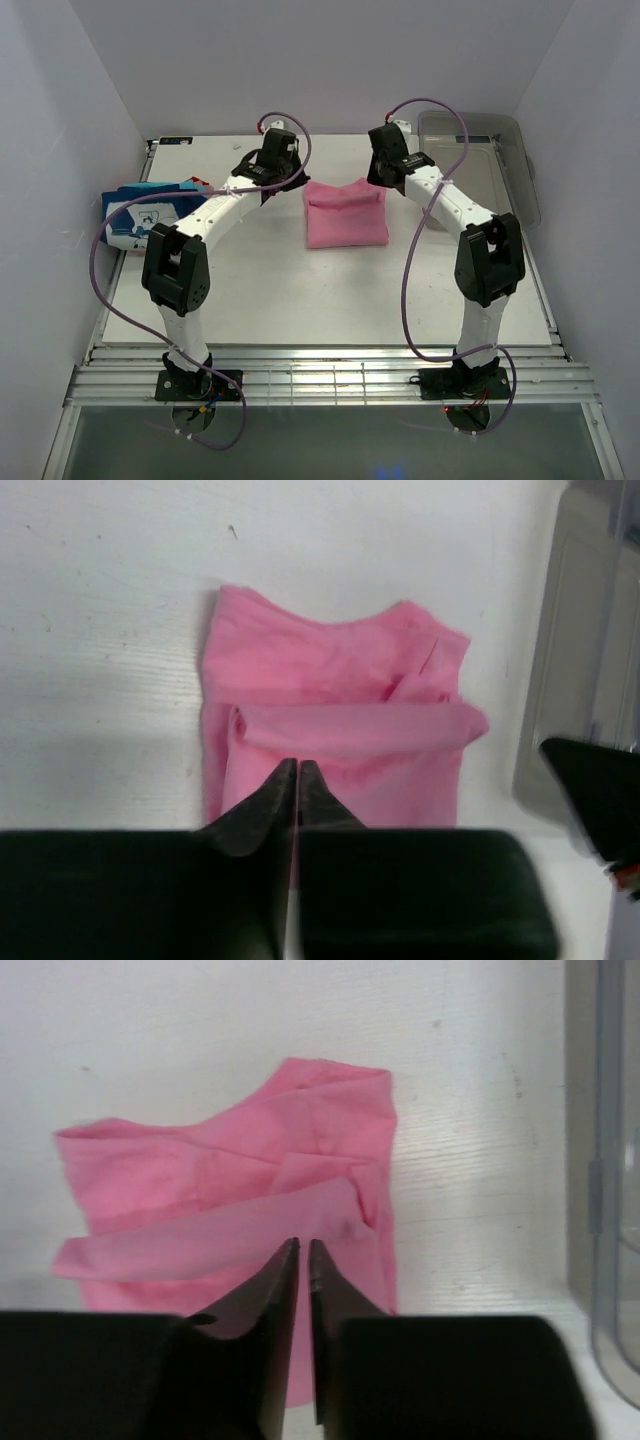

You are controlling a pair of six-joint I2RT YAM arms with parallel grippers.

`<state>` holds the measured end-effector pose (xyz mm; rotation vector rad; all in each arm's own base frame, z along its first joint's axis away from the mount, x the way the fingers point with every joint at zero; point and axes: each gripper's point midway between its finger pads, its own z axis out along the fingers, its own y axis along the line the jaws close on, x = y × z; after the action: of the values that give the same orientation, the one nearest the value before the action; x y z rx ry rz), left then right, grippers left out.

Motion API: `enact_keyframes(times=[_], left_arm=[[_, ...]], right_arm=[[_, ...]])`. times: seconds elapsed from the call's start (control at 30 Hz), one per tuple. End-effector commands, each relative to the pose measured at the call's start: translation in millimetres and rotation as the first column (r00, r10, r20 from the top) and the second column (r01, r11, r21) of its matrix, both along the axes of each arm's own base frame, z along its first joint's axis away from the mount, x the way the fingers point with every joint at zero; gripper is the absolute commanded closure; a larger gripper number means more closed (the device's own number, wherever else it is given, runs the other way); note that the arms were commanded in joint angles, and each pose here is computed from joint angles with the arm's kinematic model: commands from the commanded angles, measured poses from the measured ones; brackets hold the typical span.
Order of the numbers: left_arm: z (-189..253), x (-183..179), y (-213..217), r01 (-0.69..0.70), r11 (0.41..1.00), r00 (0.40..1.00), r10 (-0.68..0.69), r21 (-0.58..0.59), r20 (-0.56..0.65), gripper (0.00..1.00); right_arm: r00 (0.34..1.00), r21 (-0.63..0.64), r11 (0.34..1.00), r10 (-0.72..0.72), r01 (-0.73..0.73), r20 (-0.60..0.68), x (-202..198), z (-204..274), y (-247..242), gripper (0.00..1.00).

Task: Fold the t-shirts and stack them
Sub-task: Fold the long partially folded tshirt into a neat square

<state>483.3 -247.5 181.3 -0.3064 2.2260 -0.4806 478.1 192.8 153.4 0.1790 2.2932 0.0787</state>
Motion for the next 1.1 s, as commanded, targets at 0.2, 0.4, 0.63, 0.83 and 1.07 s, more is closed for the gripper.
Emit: enact_keyframes(times=[0.2, 0.4, 0.63, 0.83, 1.07], left_arm=[[-32.6, -70.5, -86.8, 0.261, 0.943, 0.954, -0.285, -0.207, -0.096, 1.00], [-60.9, -83.0, -106.2, 0.299, 0.931, 0.931, -0.333, -0.210, -0.149, 1.00], [-97.2, -89.4, -105.3, 0.316, 0.931, 0.913, -0.350, -0.182, -0.209, 1.00], [-143.5, -111.7, -89.2, 0.318, 0.938, 0.888, -0.345, -0.138, -0.303, 1.00], [-178.4, -140.6, -69.0, 0.340, 0.936, 0.863, -0.349, -0.091, -0.366, 1.00]], right_arm=[[0.952, 0.245, 0.939, 0.277, -0.240, -0.128, -14.9, -34.8, 72.0, 0.92], [0.934, 0.296, 0.921, 0.311, -0.252, -0.174, -18.7, -51.1, 84.8, 0.92], [0.932, 0.289, 0.926, 0.306, -0.244, -0.193, -14.1, -60.9, 86.2, 0.92], [0.935, 0.282, 0.931, 0.294, -0.232, -0.199, -1.5, -67.2, 89.8, 0.92], [0.949, 0.248, 0.950, 0.243, -0.191, -0.199, 17.6, -80.2, 89.1, 0.92]])
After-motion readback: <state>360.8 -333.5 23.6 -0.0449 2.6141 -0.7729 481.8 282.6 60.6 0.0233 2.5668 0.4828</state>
